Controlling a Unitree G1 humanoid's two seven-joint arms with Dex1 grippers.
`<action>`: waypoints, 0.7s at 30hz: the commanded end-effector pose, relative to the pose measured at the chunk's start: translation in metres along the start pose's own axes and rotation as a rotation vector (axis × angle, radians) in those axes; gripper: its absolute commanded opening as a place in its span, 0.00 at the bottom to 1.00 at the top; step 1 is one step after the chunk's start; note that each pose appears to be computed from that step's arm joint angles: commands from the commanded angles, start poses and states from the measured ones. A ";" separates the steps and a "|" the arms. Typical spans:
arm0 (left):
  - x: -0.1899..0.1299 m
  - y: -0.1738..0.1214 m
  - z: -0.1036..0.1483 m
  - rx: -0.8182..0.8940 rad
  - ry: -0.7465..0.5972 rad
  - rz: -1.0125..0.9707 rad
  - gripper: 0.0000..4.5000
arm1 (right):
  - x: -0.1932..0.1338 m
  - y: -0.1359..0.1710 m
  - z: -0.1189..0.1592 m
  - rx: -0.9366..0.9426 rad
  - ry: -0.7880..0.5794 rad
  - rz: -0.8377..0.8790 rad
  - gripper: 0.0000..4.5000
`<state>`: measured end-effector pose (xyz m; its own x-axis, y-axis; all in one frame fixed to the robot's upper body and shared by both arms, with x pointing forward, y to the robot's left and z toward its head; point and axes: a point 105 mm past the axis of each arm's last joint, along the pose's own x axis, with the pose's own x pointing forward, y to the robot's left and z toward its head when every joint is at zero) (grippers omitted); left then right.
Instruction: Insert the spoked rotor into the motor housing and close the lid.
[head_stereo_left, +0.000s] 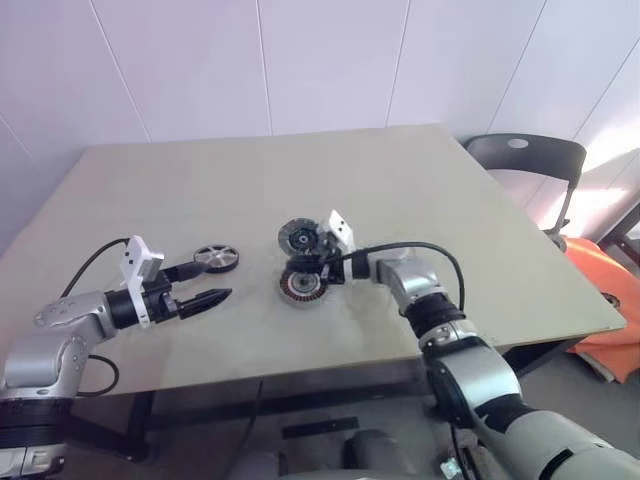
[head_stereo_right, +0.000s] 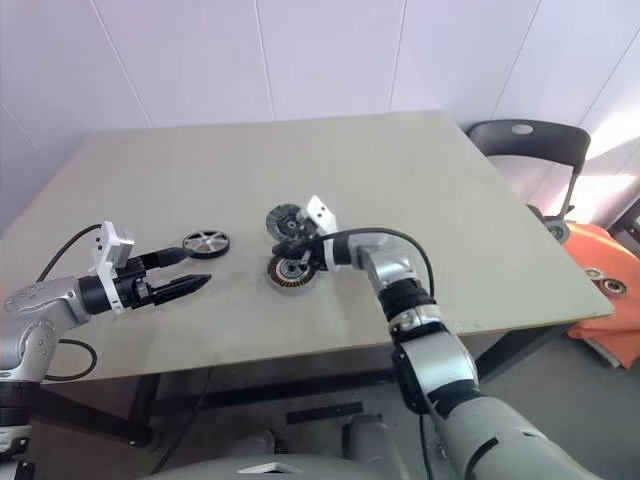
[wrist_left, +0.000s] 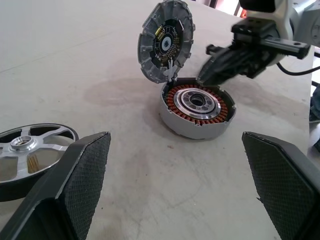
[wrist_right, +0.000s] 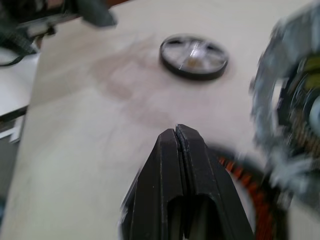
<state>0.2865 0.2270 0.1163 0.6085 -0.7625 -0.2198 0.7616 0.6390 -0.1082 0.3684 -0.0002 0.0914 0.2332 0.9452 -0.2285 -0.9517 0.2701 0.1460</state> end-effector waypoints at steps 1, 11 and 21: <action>-0.004 0.000 0.011 0.040 -0.029 0.010 1.00 | 0.005 -0.006 0.018 -0.055 -0.056 -0.044 0.01; -0.008 0.000 0.009 0.034 -0.030 0.024 1.00 | -0.010 -0.015 -0.026 -0.042 0.090 -0.045 0.01; -0.007 0.001 0.009 0.036 -0.030 0.025 1.00 | -0.013 -0.021 -0.036 -0.048 0.116 -0.091 0.01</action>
<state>0.2814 0.2309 0.1105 0.6178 -0.7516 -0.2310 0.7480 0.6524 -0.1221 0.3747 -0.0241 0.0530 0.2865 0.8958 -0.3397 -0.9370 0.3360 0.0959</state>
